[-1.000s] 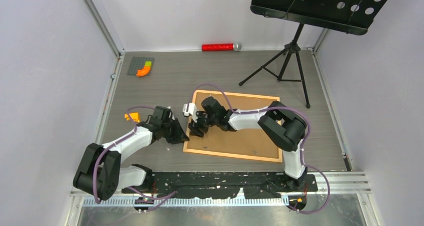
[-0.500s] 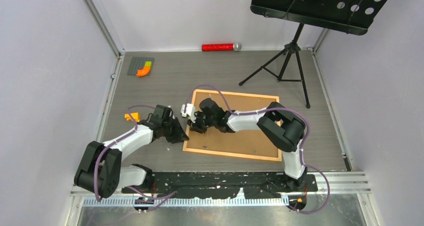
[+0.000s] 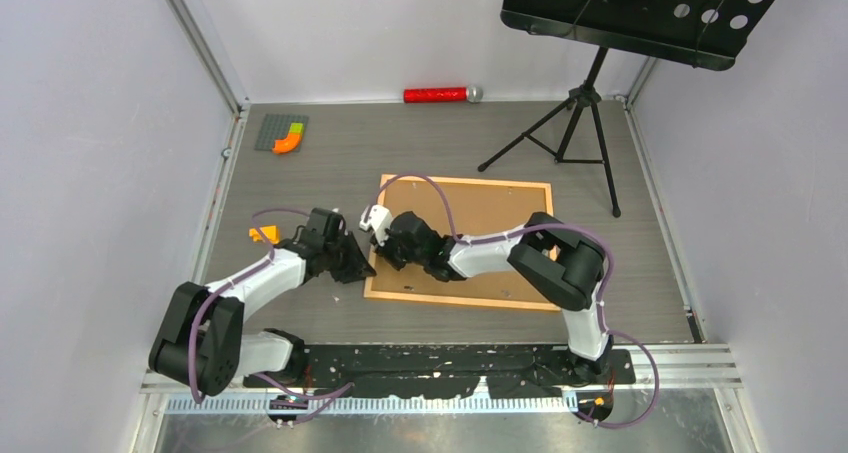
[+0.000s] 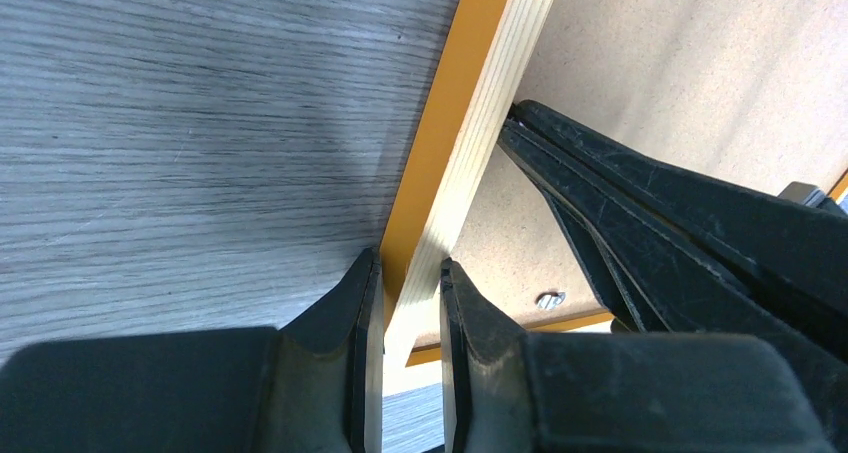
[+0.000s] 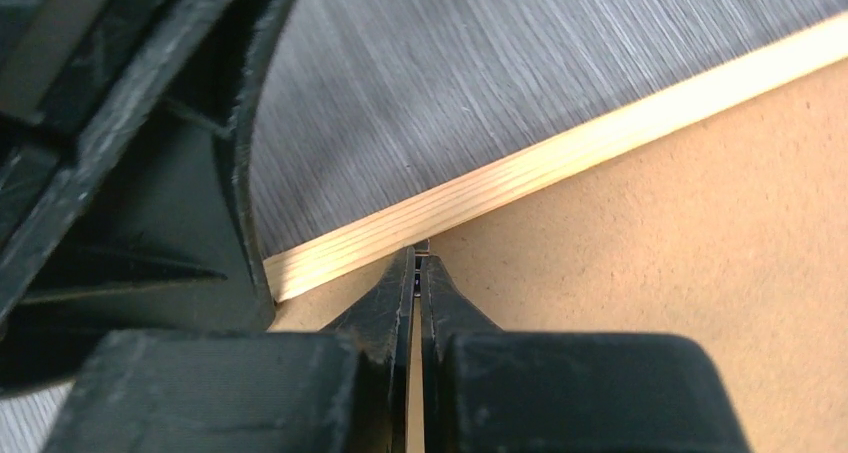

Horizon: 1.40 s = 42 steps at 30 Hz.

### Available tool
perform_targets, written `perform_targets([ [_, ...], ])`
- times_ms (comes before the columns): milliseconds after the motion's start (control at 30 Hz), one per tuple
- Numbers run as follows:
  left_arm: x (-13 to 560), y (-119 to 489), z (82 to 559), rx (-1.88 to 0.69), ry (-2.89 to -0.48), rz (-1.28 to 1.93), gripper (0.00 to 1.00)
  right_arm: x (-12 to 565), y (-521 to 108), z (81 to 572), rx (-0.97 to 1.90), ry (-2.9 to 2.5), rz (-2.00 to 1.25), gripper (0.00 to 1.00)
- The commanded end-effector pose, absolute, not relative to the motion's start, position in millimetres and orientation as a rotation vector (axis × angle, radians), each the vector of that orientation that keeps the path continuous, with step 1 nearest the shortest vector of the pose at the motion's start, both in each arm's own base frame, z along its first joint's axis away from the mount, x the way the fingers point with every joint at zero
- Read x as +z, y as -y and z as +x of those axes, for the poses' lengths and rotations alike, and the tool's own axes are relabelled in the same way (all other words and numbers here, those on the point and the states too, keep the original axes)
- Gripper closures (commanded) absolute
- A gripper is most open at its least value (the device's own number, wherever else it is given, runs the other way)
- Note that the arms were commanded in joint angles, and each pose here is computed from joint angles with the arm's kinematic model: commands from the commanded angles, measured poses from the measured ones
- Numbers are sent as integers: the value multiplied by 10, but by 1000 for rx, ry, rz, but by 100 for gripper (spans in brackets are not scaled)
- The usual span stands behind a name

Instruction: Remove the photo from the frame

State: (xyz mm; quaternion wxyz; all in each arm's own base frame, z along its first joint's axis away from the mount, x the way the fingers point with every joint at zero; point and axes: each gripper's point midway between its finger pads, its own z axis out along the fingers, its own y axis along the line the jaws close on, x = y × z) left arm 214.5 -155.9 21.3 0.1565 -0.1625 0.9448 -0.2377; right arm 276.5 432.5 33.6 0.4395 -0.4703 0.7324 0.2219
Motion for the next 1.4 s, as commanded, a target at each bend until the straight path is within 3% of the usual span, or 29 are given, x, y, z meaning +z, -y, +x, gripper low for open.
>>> perform_targets([
  [0, -135, 1366, 1683, -534, -2888, -568, 100, 107, -3968, 3098, 366, -2017, -795, 95],
  [367, -86, 1442, 1652, -607, -2879, -624, 100, 11, -3705, 3046, 206, -2235, -291, 95],
  [533, -74, 1450, 1637, -615, -2875, -639, 100, -25, -3661, 3072, 111, -2285, -178, 95],
  [733, -98, 1461, 1605, -615, -2887, -638, 100, 137, -3712, 3058, 188, -2265, -127, 93],
  [867, -116, 1440, 1585, -602, -2886, -645, 100, 491, -3956, 3075, 370, -2179, -194, 65],
  [1100, 21, 1420, 1650, -606, -2824, -650, 100, 1313, -4214, 3179, 553, -1974, -303, 45],
  [1167, 105, 1409, 1664, -610, -2799, -641, 92, 1492, -4122, 3195, 566, -1922, -300, 38],
  [1200, 154, 1390, 1681, -603, -2778, -635, 85, 1679, -4047, 3227, 570, -1878, -287, 28],
  [1300, 337, 1323, 1762, -579, -2700, -597, 47, 1838, -3786, 3303, 586, -1810, -245, 0],
  [1367, 557, 1302, 1927, -569, -2614, -534, 29, 1937, -3652, 3334, 648, -1777, -230, 3],
])
